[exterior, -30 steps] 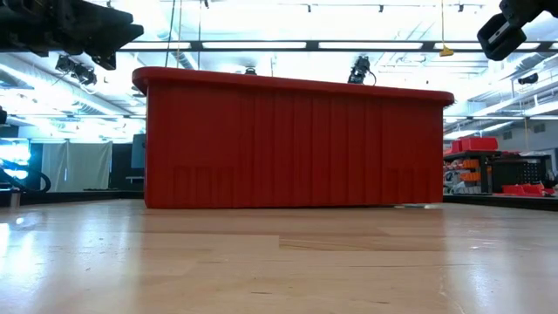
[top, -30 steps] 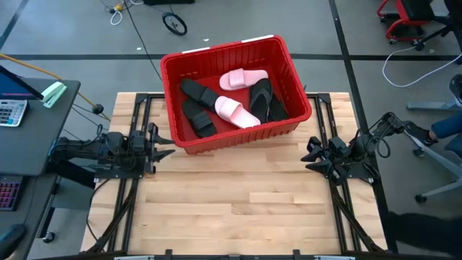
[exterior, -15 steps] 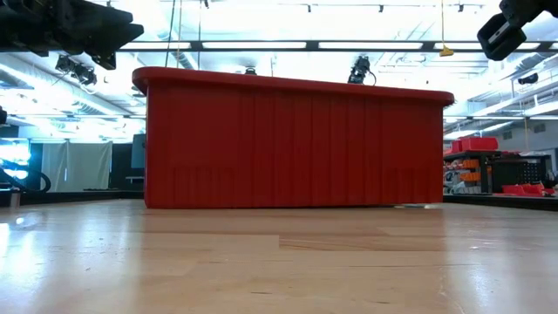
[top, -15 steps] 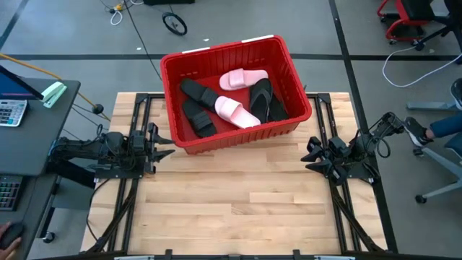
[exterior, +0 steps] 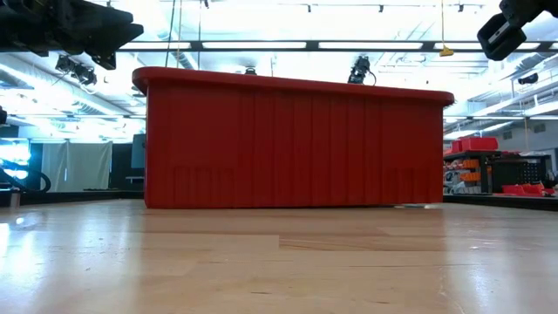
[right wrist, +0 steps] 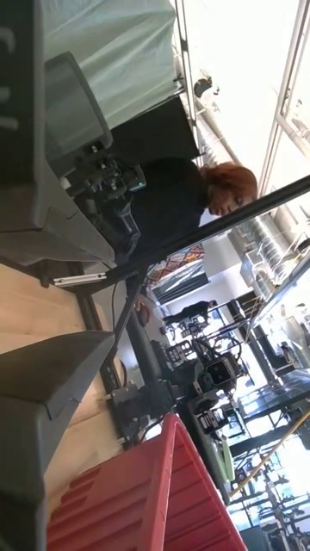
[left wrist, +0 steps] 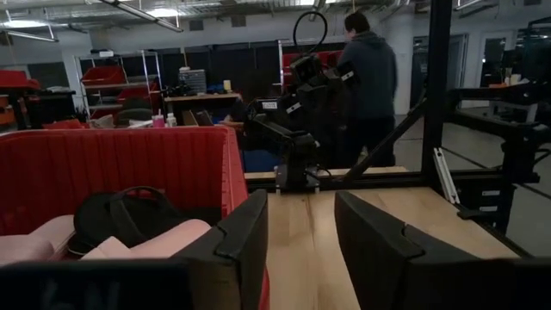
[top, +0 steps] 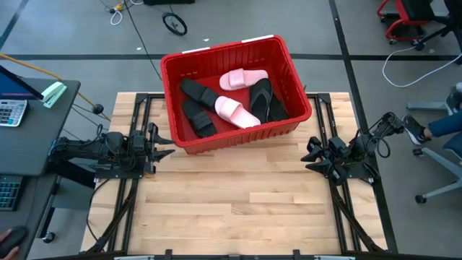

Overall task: Pick and place slides into bin
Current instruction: Return to Home Position

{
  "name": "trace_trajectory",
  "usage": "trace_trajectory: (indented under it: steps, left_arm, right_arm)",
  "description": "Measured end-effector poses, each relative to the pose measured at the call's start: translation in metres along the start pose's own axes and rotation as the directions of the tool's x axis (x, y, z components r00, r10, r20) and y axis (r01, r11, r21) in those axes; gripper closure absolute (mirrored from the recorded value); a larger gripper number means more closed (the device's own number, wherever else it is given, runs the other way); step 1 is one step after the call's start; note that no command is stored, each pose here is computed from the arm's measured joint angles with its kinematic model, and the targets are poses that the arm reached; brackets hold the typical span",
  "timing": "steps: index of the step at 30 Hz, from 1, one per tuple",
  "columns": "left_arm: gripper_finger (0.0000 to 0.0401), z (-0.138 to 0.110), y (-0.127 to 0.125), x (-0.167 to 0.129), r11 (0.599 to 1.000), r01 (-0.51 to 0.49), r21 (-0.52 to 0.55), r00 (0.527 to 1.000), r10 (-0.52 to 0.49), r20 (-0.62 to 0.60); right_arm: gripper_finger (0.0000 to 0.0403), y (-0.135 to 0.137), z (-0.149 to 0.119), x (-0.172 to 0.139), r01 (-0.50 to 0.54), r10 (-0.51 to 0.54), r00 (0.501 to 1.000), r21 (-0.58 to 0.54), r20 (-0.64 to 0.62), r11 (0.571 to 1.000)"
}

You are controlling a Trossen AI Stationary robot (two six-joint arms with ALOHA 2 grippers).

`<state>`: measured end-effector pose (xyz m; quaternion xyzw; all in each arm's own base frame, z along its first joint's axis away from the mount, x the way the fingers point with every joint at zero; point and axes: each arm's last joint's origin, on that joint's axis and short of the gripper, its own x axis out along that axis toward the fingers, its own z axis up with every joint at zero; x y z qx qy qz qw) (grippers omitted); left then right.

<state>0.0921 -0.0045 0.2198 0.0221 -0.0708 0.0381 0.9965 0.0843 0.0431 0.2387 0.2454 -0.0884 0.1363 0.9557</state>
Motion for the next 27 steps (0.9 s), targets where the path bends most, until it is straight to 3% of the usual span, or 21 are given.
trace_trajectory:
  steps: [13, 27]
  left_arm:
    - [0.0248, 0.0001, 0.0000, 0.0000, 1.000, 0.000, 0.000, 1.000, 0.000, 0.000]
    - [0.0261, 0.0001, 0.0000, 0.0000, 1.000, 0.000, -0.001, 1.000, 0.000, 0.000]
  right_arm:
    - [0.0254, 0.0000, 0.0000, 0.0000, 0.000, 0.000, 1.000, 0.000, 0.000, 1.000]
    - [0.0254, 0.0000, 0.0000, 0.0000, 0.000, 0.000, 1.000, 0.000, 0.000, 1.000]
